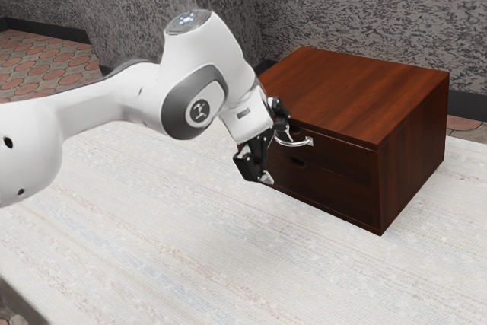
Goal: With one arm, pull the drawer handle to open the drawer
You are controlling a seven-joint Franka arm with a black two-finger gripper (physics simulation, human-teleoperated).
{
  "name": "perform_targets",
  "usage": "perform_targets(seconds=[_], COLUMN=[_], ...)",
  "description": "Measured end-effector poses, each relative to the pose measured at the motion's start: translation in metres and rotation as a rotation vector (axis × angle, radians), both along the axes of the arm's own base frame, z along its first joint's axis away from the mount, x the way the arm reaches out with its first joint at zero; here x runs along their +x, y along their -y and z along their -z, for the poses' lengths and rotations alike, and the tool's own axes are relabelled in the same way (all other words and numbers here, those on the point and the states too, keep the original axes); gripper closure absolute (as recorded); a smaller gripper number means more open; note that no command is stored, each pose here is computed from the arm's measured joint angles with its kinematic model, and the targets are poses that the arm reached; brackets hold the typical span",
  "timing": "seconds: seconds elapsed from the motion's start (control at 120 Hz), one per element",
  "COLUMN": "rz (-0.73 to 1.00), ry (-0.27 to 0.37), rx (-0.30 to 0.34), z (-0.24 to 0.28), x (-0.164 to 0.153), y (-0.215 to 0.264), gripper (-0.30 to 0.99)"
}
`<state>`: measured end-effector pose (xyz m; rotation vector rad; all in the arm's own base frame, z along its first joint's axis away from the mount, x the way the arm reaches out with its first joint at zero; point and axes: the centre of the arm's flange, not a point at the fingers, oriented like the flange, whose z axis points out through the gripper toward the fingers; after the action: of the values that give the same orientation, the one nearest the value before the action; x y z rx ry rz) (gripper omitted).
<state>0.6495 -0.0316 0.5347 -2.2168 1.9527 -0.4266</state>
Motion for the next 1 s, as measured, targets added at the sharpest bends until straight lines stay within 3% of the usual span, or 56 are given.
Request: perform_targets(seconds=[0.383,0.575,1.0], rz=[-0.001,-0.011,-0.041], ry=[-0.007,-0.002,0.016], rx=[0.031,0.057,0.102], z=[-0.006,-0.013,-0.017], x=[-0.028,-0.054,-0.118], y=[0.007,0.01,0.024], gripper=[0.02,0.07,0.03])
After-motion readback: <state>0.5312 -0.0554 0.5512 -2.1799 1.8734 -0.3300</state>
